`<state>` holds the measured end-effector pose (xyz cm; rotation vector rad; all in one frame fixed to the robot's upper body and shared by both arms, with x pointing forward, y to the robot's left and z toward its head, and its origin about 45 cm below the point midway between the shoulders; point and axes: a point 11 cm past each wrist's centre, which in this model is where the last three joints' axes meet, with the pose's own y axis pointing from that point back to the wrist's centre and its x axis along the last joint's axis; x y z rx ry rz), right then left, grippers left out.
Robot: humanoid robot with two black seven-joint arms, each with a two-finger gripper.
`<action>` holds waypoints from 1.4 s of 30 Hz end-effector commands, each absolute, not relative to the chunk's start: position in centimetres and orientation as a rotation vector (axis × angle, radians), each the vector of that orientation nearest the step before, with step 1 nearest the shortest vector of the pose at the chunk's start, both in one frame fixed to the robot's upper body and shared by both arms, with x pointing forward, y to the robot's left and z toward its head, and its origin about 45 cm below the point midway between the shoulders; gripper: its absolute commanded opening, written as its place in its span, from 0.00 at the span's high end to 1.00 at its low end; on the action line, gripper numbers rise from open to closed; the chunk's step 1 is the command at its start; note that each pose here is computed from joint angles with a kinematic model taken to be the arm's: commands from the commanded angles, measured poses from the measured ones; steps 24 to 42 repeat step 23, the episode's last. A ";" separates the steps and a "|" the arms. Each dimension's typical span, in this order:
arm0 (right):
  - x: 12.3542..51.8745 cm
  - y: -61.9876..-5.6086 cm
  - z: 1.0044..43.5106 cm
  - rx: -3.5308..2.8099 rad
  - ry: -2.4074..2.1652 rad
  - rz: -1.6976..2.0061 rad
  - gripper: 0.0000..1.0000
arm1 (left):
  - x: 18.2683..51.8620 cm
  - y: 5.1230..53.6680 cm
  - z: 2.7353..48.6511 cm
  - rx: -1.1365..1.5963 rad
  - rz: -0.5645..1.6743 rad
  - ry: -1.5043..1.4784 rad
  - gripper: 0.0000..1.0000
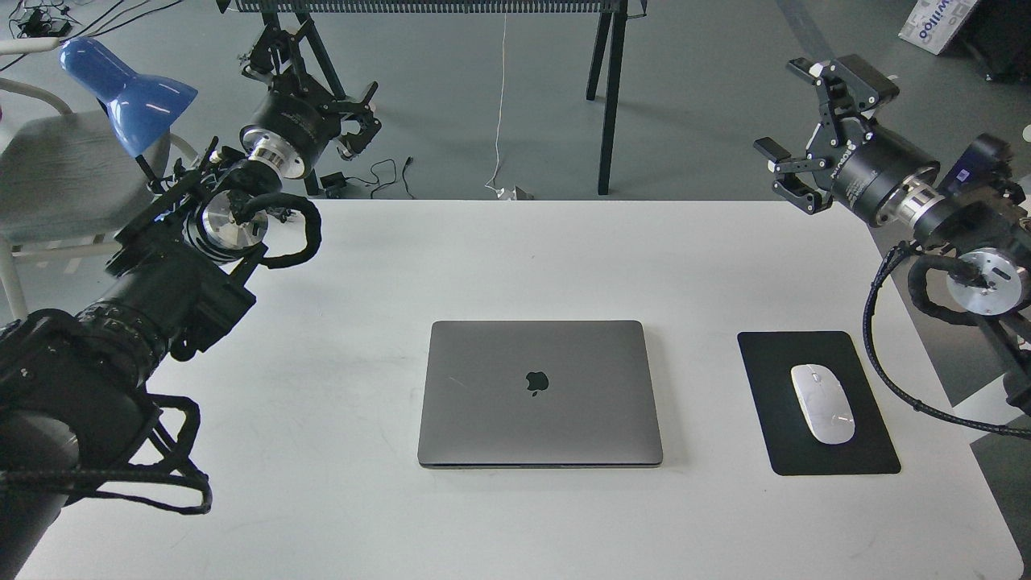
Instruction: Close notebook with right arm
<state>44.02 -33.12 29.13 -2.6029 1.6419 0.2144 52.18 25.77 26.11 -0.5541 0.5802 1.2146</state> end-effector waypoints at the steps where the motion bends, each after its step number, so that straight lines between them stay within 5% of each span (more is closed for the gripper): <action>1: 44.7 -36.2 29.1 -2.400 1.707 0.332 0.00 | 52.2 25.8 26.1 -0.555 1.215 0.579 0.00; 8: 47.0 -38.4 26.6 -2.014 1.739 0.556 0.00 | 52.2 25.8 26.1 -0.556 1.215 0.579 0.00; 17: 47.4 -34.8 25.1 -1.931 1.579 0.700 0.00 | 52.2 25.8 26.1 -0.557 1.215 0.580 0.00; 42: 47.4 -34.0 25.4 -1.970 1.553 0.693 0.00 | 52.2 25.8 26.1 -0.556 1.215 0.579 0.00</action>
